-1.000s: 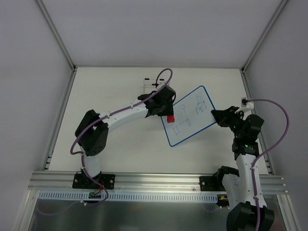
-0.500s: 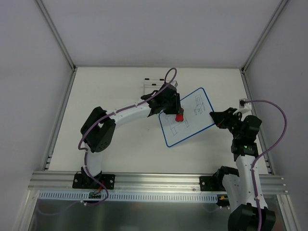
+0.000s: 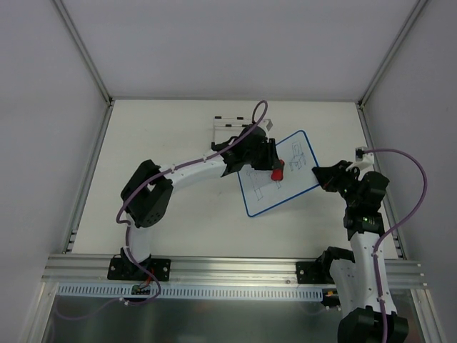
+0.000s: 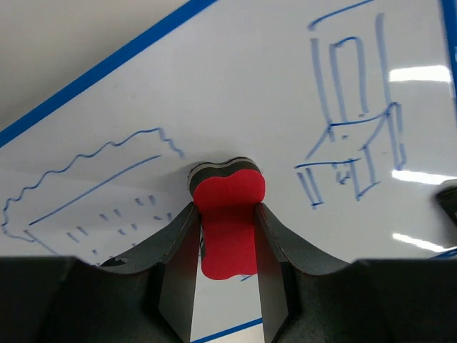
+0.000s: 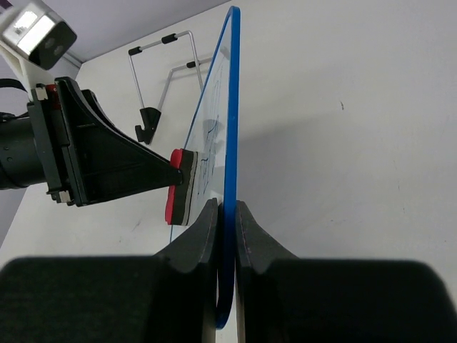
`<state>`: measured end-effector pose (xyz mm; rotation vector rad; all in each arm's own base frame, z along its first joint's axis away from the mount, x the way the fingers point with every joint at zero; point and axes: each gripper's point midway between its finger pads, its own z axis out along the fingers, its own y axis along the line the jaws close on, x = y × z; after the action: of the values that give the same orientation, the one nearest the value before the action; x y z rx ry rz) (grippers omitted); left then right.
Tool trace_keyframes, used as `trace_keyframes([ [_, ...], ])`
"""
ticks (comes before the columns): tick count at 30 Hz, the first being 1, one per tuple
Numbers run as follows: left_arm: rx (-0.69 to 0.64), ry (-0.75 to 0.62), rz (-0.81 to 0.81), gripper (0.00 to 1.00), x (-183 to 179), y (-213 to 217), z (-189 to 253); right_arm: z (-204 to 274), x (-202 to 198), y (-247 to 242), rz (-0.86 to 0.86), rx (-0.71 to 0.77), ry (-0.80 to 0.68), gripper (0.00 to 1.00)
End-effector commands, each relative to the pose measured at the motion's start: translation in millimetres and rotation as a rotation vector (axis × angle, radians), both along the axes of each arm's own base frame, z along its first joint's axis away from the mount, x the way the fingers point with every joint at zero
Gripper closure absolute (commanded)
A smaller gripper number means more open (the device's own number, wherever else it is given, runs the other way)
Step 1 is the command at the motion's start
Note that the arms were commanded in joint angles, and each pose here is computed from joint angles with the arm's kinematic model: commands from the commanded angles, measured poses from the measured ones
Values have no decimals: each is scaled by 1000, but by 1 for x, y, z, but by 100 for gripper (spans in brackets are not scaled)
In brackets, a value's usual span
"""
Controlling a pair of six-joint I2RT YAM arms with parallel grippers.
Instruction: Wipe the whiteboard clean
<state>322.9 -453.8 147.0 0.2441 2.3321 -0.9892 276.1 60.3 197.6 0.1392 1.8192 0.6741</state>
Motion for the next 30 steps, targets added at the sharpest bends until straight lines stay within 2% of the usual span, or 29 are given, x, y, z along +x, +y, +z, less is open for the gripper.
trace_keyframes([
  [1,31,112,77,100,4,33,-43,39,-3,12,94,-90,-148,100],
  [6,36,146,178,100,32,72,-70,38,-3,12,94,-92,-147,100],
  [12,48,172,193,100,34,84,-90,38,-4,12,99,-93,-147,100],
  [15,21,139,160,100,36,70,-76,38,-5,13,101,-93,-146,100],
  [19,-41,52,93,100,39,35,-34,38,-6,14,108,-90,-146,100],
  [23,-87,10,20,100,30,0,-11,38,-7,16,120,-90,-146,100],
  [30,-136,-15,-89,100,11,-35,9,37,-8,17,121,-91,-145,100],
])
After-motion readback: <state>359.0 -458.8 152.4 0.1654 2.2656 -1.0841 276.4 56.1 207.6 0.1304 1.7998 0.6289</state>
